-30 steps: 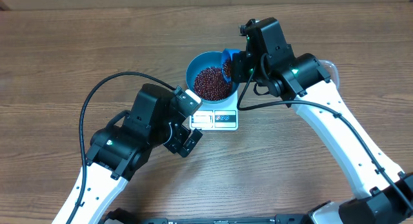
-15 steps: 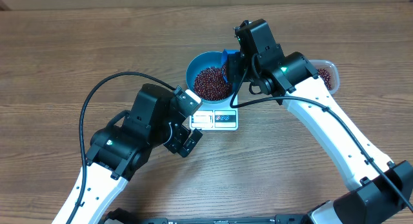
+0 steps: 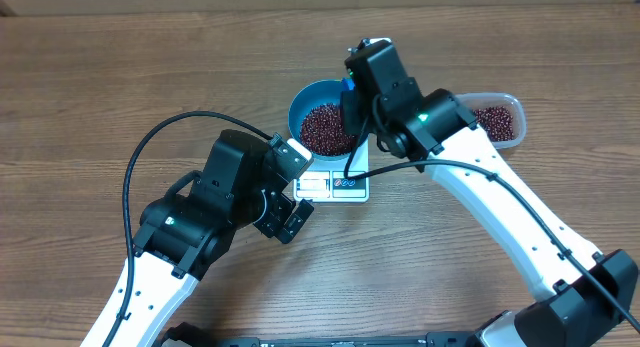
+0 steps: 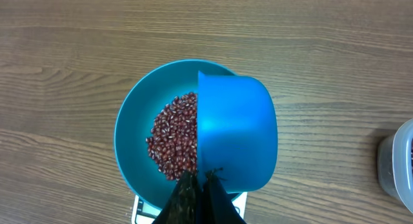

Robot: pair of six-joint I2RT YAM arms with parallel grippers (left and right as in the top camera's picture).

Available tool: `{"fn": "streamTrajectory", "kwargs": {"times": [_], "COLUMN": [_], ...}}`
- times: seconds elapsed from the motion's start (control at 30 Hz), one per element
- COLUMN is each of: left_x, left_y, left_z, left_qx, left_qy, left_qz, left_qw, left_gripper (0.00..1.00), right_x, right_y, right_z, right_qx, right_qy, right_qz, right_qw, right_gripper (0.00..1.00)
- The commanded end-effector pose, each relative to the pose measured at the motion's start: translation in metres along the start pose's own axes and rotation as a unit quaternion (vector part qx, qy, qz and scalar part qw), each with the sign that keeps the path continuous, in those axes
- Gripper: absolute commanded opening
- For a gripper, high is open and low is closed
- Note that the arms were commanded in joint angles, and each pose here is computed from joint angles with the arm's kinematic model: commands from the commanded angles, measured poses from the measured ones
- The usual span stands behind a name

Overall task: Scoop item into bowl and weigh 150g on scale
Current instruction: 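Tilt the blue scoop over the teal bowl to pour beans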

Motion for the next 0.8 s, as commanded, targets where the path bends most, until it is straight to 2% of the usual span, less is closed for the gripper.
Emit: {"fn": "streamTrajectory", "kwargs": {"times": [0.0, 0.77], "left_x": [-0.0042, -0.0042], "left_y": [0.0026, 0.0026], "left_z": [0.0006, 0.0006], "left_qx": [0.004, 0.004], "left_qy": [-0.004, -0.004], "left_qz": [-0.007, -0.008], "left_qw": [1.0, 1.0], "left_gripper": [1.0, 1.0], "right_x": [-0.0084, -0.0084], "right_y": [0.0057, 0.0035], "right_z": [0.0002, 0.0006], "right_qx": [0.014, 0.015], "right_qy": [-0.001, -0.001], "right_qz": [-0.021, -0.021], "right_qw": [1.0, 1.0], "right_gripper": [0.04, 0.04]}}
Point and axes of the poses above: each gripper's point midway between its finger pads, its own y axis back along the fingers, its own z axis along the line the jaws close on, x = y × z, the point moved 9 cm from there along y, back along the fingers, and after that the axes turned 2 degrees about y, right-handed, at the moved point
